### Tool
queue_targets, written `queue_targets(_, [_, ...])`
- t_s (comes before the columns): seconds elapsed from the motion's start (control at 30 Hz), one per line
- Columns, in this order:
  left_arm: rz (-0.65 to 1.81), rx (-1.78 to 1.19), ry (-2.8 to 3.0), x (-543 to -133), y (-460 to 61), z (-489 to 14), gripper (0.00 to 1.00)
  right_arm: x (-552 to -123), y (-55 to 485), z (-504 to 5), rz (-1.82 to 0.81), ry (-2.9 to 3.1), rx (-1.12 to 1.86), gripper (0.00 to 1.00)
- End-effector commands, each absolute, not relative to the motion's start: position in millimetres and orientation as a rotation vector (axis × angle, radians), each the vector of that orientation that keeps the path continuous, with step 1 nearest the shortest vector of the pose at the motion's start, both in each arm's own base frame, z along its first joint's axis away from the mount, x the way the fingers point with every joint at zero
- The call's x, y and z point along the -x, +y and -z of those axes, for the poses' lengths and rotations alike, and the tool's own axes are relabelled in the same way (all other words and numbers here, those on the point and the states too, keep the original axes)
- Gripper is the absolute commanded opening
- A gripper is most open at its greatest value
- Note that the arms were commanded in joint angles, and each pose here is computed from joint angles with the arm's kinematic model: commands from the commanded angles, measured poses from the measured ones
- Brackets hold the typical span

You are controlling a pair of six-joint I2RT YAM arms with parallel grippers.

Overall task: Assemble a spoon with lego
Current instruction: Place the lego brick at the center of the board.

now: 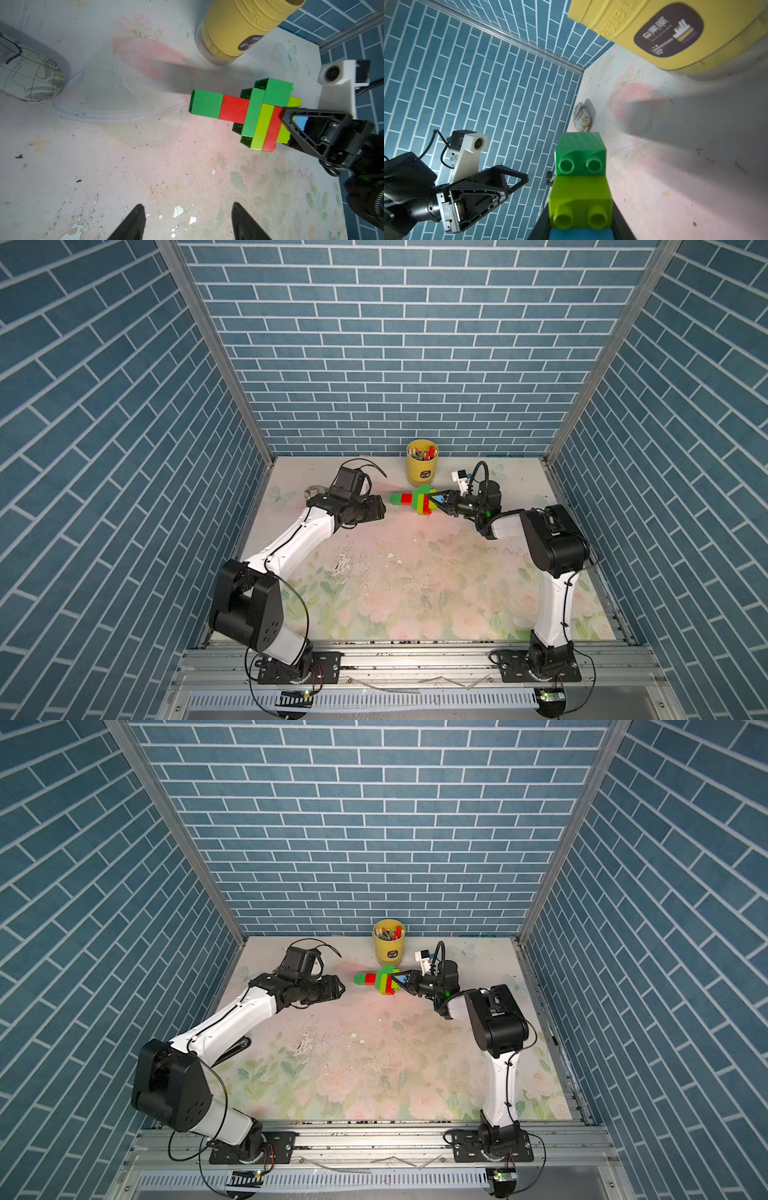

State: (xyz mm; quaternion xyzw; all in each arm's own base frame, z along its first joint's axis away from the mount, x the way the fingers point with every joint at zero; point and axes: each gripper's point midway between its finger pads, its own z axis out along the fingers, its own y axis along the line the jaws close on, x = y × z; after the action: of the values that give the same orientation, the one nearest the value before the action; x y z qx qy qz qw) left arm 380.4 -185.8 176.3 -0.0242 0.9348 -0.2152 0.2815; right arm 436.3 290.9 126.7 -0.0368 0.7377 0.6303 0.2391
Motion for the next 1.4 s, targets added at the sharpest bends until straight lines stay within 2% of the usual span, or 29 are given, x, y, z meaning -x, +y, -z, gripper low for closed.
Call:
queue_targets(0.0, [0.531, 0.061, 2.529, -385, -179, -177, 0.68, -437, 296, -160, -1.841, 1.842, 0.186, 0.19])
queue_targets(0.43, [0.534, 0.053, 2.539, -400, -187, -175, 0.68, -428, 306, -115, -1.914, 1.905, 0.183, 0.21])
queue_targets(0.97, [0.508, 0.056, 2.539, -399, -182, -177, 0.68, -431, 310, -69, -1.939, 1.984, 0.134, 0.24])
queue_targets(1.03, [0.504, 0.055, 2.54, -398, -182, -177, 0.68, -430, 310, -66, -1.943, 1.993, 0.129, 0.3])
queue_targets(1.13, [0.501, 0.054, 2.54, -399, -182, -176, 0.68, -429, 309, -63, -1.94, 2.001, 0.115, 0.51])
queue_targets(1.2, [0.499, 0.053, 2.542, -399, -182, -175, 0.68, -428, 308, -61, -1.939, 2.01, 0.101, 0.59])
queue_targets(1.23, [0.503, 0.051, 2.543, -399, -183, -174, 0.68, -429, 307, -60, -1.936, 2.013, 0.09, 0.69])
queue_targets(1.3, [0.513, 0.049, 2.543, -402, -185, -172, 0.68, -427, 305, -58, -1.93, 2.029, 0.073, 0.96])
queue_targets(1.37, [0.547, 0.037, 2.541, -406, -191, -167, 0.68, -427, 302, -46, -1.887, 2.107, 0.034, 0.99])
